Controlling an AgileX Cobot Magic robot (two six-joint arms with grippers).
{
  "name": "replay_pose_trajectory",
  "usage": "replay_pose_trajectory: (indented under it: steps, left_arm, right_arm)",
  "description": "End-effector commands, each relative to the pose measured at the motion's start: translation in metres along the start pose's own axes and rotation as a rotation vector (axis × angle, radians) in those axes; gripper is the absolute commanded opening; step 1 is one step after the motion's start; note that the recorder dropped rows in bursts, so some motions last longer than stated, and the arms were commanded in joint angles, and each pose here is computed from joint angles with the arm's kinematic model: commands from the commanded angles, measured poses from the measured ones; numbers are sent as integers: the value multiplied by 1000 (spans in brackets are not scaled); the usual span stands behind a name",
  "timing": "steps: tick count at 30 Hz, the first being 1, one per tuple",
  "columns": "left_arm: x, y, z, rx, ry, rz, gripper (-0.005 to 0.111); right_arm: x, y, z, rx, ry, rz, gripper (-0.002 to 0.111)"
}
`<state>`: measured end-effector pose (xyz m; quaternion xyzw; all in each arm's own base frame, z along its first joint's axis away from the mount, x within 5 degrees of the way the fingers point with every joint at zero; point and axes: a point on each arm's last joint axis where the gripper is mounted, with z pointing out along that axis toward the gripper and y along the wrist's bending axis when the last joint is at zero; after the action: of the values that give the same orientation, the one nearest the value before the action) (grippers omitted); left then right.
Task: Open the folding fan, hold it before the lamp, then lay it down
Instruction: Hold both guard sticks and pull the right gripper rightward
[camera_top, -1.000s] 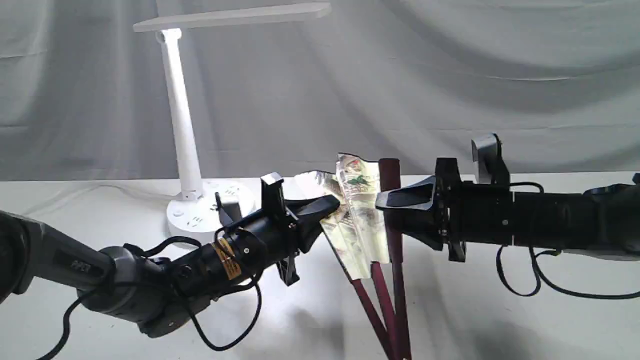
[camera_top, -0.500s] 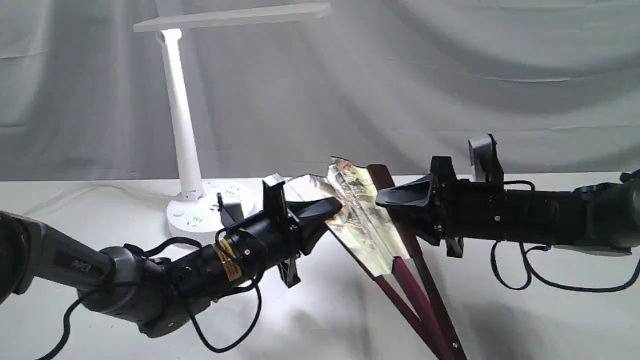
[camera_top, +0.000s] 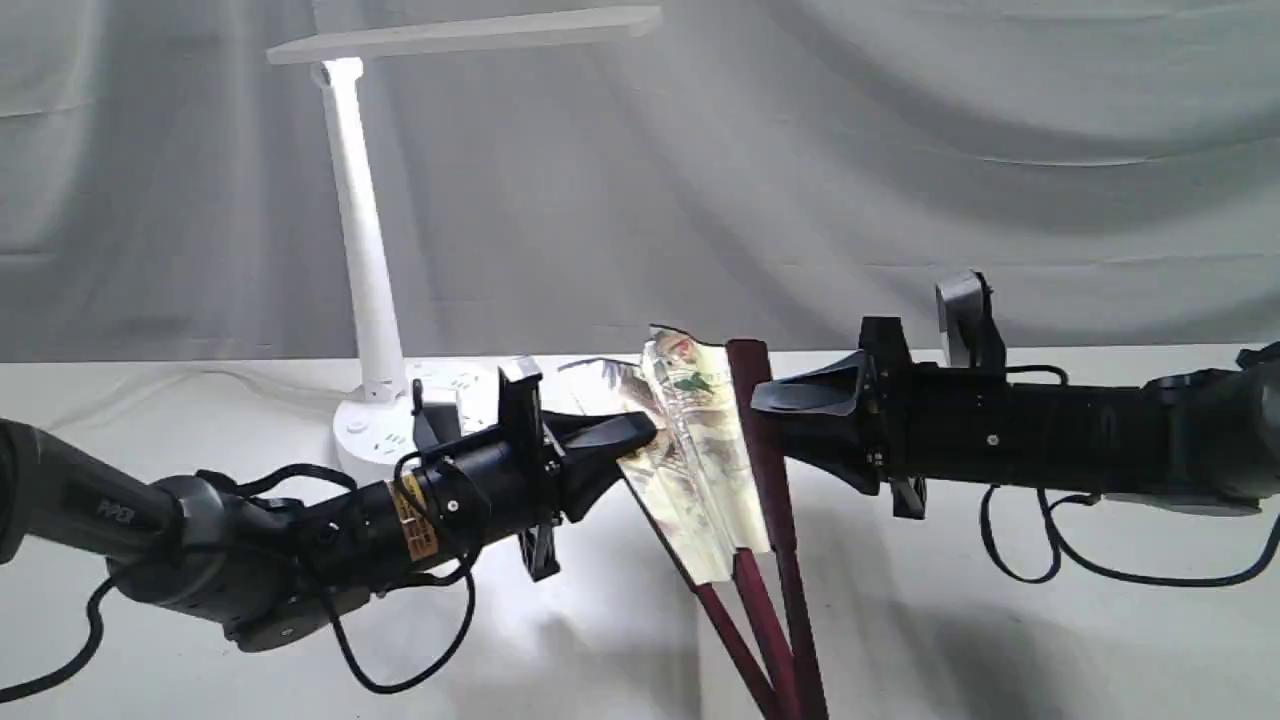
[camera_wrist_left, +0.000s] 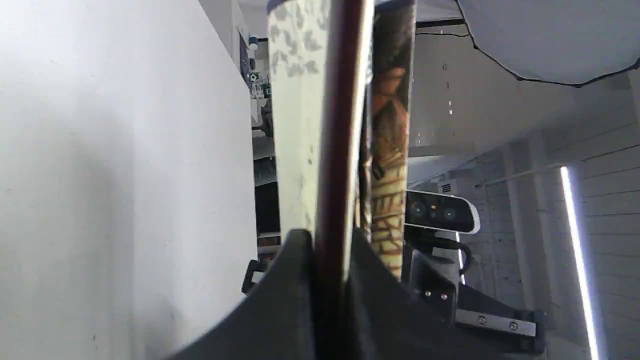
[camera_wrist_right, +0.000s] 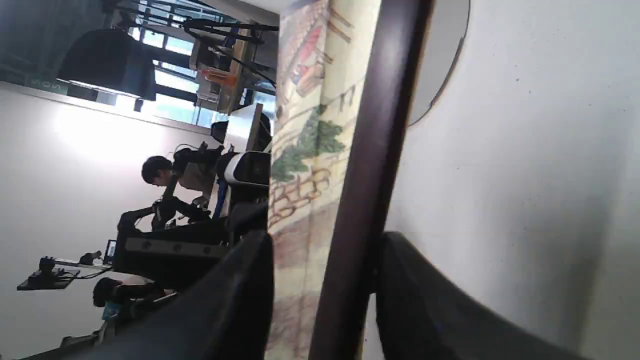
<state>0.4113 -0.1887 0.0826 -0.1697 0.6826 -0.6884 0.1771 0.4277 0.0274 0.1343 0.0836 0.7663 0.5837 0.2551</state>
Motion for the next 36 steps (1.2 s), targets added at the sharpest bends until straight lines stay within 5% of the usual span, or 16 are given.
replay_pose_trajectory:
  steps: [1,36]
  left_arm:
    - [1,-3,2,15,19,-3,0]
    - [14,-9,7,-3,108,34,0]
  right_arm:
    - [-3,2,-3,-17,-9,-9,35]
    - [4,-17,4,0,11,29,32]
